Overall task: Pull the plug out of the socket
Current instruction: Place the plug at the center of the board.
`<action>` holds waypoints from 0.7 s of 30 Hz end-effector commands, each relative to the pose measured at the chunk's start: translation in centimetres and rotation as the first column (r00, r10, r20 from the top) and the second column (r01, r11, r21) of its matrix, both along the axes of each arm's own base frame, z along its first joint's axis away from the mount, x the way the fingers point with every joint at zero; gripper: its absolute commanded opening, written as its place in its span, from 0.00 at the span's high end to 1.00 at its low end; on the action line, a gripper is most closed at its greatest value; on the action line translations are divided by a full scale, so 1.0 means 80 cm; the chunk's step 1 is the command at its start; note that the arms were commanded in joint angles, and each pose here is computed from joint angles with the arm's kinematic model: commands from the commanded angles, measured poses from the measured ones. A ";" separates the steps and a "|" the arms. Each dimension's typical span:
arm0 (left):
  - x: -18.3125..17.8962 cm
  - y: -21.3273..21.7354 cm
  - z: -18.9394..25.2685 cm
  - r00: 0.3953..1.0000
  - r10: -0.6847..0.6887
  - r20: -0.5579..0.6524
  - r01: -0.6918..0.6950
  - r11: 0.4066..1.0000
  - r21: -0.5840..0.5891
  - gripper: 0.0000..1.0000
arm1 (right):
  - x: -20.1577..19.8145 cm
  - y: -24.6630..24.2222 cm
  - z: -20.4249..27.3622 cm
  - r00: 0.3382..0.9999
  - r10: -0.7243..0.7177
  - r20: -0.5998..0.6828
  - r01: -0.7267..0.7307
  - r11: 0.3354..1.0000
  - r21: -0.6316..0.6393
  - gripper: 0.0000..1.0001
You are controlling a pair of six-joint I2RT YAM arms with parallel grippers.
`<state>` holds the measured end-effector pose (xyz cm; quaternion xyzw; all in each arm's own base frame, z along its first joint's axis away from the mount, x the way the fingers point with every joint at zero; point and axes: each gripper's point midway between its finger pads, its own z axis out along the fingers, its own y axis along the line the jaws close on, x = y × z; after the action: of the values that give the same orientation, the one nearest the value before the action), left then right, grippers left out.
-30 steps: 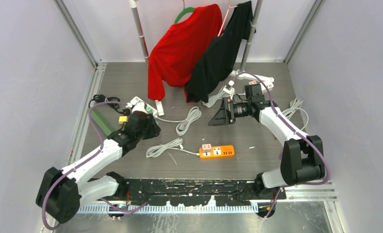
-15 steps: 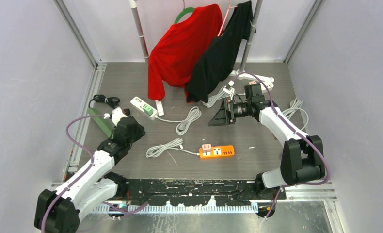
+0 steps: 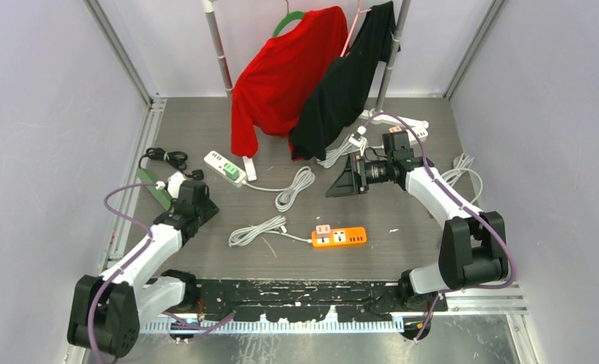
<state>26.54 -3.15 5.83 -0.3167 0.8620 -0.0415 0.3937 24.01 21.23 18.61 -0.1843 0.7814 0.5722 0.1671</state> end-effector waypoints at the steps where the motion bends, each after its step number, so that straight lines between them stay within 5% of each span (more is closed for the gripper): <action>1: 0.020 0.001 0.008 0.999 0.032 0.005 -0.032 0.999 -0.035 0.86 | 0.003 0.002 0.014 0.998 0.017 0.054 -0.018 1.000 0.018 0.00; 6: 0.018 0.017 -0.007 0.986 0.105 -0.126 -0.103 0.994 0.020 0.76 | 0.003 0.002 0.014 0.998 0.018 0.055 -0.019 1.000 0.018 0.00; 16: 0.019 0.028 -0.034 0.931 0.148 -0.333 -0.129 0.988 0.080 0.21 | 0.002 0.002 0.014 0.998 0.018 0.055 -0.019 1.000 0.017 0.00; 21: 0.017 0.019 -0.023 0.929 0.123 -0.348 -0.116 0.992 0.044 0.09 | 0.002 0.000 0.011 0.997 0.022 0.078 -0.022 1.000 -0.002 0.00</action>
<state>27.76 -1.49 2.42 -0.3577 0.9007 0.0575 0.2397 23.96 21.20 18.52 -0.1888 0.7809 0.5709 0.1692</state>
